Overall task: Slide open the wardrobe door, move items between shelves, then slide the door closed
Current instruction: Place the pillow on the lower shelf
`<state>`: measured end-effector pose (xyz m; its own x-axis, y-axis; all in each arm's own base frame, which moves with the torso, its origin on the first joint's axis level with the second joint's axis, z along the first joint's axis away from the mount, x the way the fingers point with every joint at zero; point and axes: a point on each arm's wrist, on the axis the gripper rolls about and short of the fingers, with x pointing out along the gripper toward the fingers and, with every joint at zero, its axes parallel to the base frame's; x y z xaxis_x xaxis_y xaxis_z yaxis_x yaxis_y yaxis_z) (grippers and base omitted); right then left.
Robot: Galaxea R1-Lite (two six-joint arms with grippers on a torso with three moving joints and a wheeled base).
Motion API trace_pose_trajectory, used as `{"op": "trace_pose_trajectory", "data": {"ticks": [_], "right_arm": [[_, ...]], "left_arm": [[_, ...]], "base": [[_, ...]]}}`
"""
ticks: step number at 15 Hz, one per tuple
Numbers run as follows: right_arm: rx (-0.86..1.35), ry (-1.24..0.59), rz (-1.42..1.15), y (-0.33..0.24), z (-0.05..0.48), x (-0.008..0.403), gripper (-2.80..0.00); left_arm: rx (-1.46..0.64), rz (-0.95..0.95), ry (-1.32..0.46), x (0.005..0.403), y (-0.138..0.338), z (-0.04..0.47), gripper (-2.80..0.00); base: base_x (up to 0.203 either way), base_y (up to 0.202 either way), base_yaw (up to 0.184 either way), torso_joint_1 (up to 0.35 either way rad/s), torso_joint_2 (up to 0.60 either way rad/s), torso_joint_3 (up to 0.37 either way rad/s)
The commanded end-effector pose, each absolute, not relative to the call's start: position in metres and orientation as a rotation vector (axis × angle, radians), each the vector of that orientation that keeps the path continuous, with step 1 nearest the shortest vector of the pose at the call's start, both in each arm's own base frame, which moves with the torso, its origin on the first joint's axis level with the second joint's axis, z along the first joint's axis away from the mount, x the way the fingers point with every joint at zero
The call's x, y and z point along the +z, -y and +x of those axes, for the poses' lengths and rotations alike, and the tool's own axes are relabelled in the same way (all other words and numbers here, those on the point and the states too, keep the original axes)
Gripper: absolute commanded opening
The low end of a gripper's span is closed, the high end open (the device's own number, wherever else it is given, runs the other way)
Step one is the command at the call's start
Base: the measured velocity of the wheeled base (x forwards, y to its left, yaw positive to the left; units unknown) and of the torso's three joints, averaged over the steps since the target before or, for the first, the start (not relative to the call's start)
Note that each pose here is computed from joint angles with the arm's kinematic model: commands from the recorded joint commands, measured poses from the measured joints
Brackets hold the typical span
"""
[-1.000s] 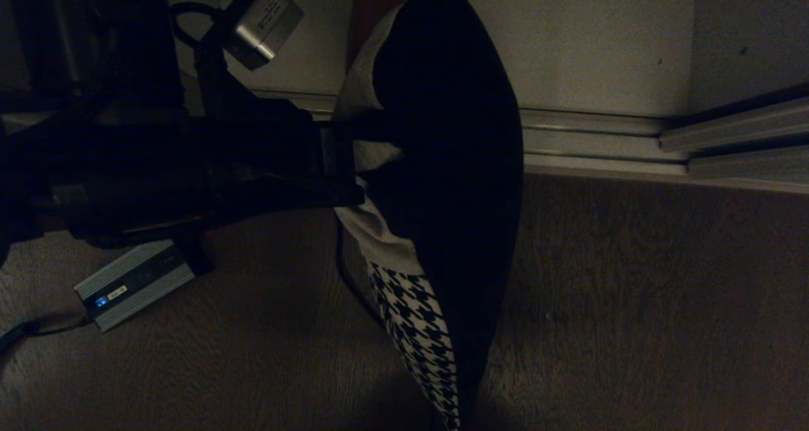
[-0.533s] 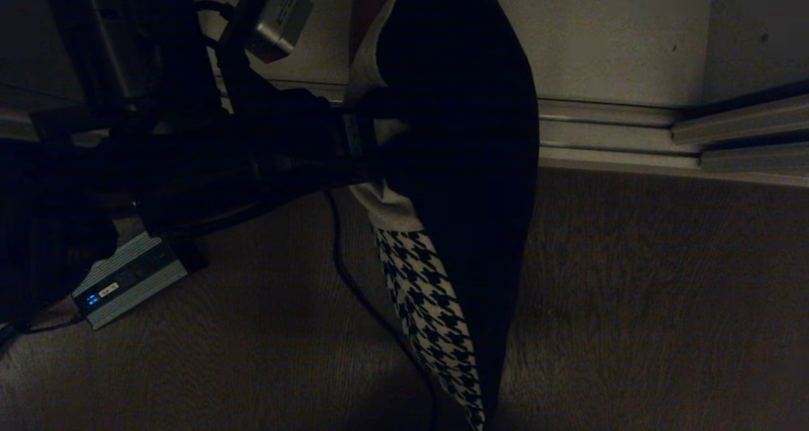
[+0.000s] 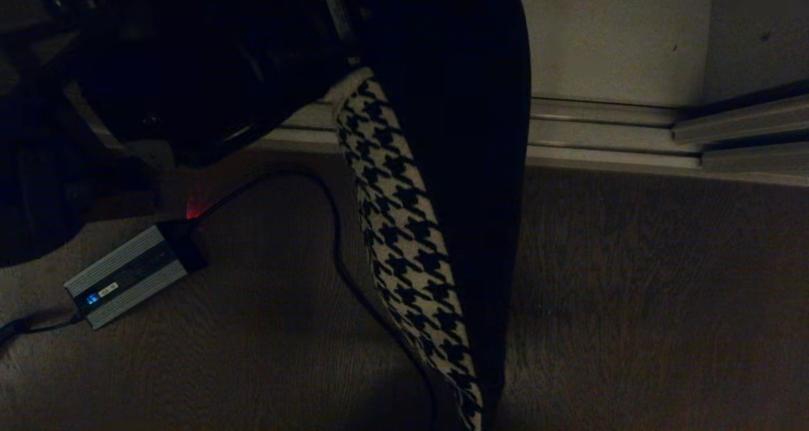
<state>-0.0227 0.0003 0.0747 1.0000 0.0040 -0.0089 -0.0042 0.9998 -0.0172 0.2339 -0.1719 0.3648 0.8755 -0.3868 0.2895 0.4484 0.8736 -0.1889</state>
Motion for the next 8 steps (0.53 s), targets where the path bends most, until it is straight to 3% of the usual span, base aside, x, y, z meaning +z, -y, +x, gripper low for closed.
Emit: {"op": "trace_pose_trajectory", "data": {"ticks": [1,8], "right_arm": [[0.005,-0.009,-0.018,0.000,-0.023,0.074,-2.80],[0.005,-0.010,-0.018,0.000,-0.023,0.074,-2.80]], "left_arm": [[-0.420,-0.274,0.286,0.373,0.173,0.235,-2.80],[-0.224,-0.266,0.645,0.379,0.185,0.253,-2.80]], "base": [[0.000,0.000,0.000,0.000,0.00,0.000],[0.000,0.000,0.000,0.000,0.00,0.000]]}}
